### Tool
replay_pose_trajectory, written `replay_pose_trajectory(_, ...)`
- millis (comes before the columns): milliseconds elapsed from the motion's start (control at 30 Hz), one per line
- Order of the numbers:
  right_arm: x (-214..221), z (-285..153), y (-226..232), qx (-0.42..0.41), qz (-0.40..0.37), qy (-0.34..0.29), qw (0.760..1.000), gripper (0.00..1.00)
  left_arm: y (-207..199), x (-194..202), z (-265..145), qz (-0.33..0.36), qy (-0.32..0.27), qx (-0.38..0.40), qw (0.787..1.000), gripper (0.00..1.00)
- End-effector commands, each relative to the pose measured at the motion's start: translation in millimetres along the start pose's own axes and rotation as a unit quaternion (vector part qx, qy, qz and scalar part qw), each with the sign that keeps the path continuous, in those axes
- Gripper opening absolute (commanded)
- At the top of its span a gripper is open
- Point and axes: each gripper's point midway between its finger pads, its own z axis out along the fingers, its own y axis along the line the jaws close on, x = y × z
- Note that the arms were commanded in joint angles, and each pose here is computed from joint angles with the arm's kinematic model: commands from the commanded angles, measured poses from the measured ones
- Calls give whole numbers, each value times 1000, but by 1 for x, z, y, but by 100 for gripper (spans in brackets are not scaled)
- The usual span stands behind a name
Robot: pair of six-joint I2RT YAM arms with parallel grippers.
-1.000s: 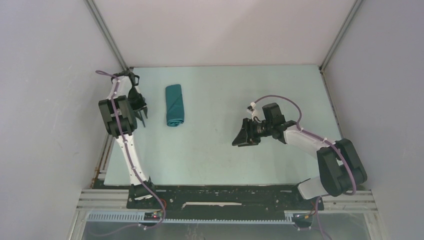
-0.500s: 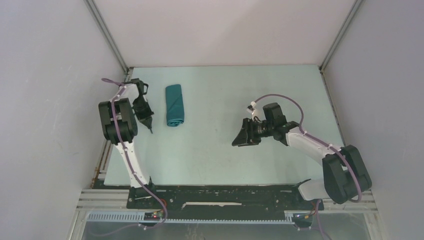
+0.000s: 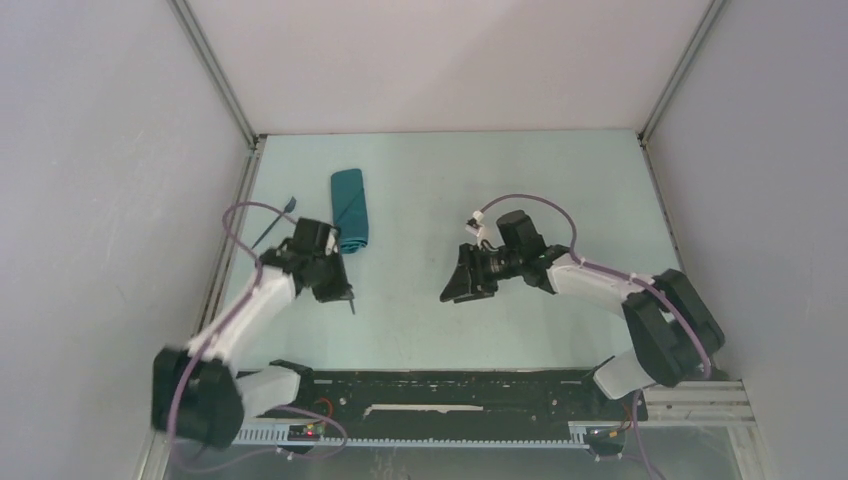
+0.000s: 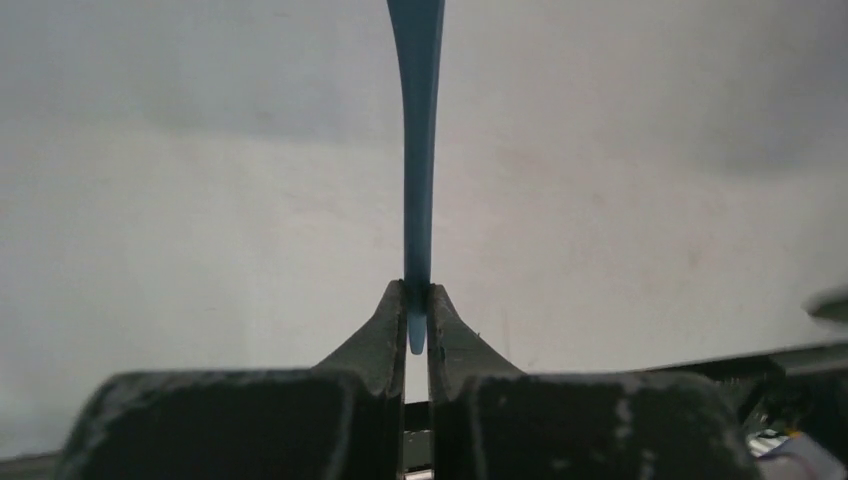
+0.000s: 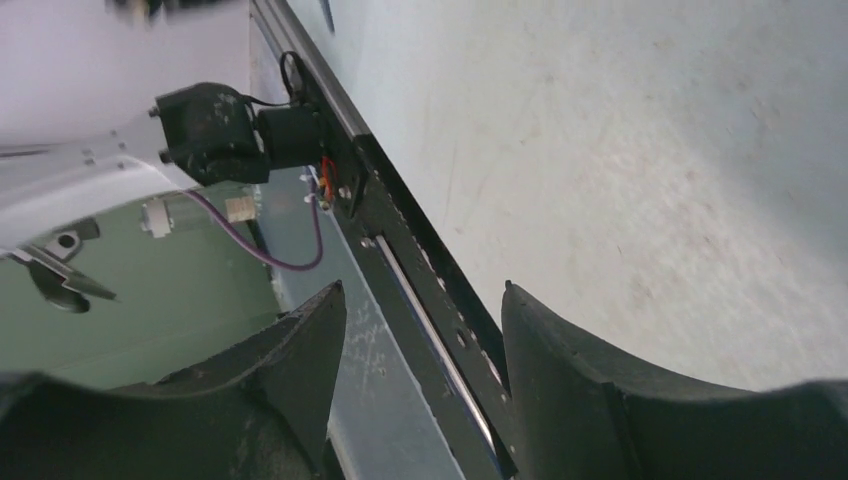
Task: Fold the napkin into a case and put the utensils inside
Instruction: Pick up the knife from the corner of the board, then pass from the left arm to the right
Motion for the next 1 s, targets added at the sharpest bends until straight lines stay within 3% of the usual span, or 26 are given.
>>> replay_pose_trajectory(0, -34, 27, 44, -74, 2, -18, 997, 66, -60, -2, -34, 11, -161, 124, 979, 0)
replay_pose_trajectory(67, -47, 41, 60, -93, -8, -35, 995, 66, -79, 0, -47, 4, -209, 169, 963, 0)
replay_pose_trajectory(167, -64, 58, 79, -109, -21, -50, 993, 61, -101, 7, -56, 3, -229, 217, 949, 0)
replay_pose_trajectory(400, -85, 77, 107, -130, -55, -69, 988, 52, -130, 27, -52, 61, -196, 238, 949, 0)
replay_pose_trajectory(600, -85, 93, 93, -92, -64, -65, 992, 41, -137, 28, -53, 74, -194, 244, 947, 0)
replay_pose_trajectory(800, -77, 102, 86, -69, -82, -57, 993, 39, -140, 28, -52, 76, -190, 247, 947, 0)
replay_pose_trajectory(867, -73, 105, 87, -71, -88, -52, 992, 32, -141, 28, -53, 77, -191, 247, 947, 0)
replay_pose_trajectory(967, -70, 107, 87, -70, -93, -48, 992, 11, -142, 27, -56, 77, -194, 251, 945, 1)
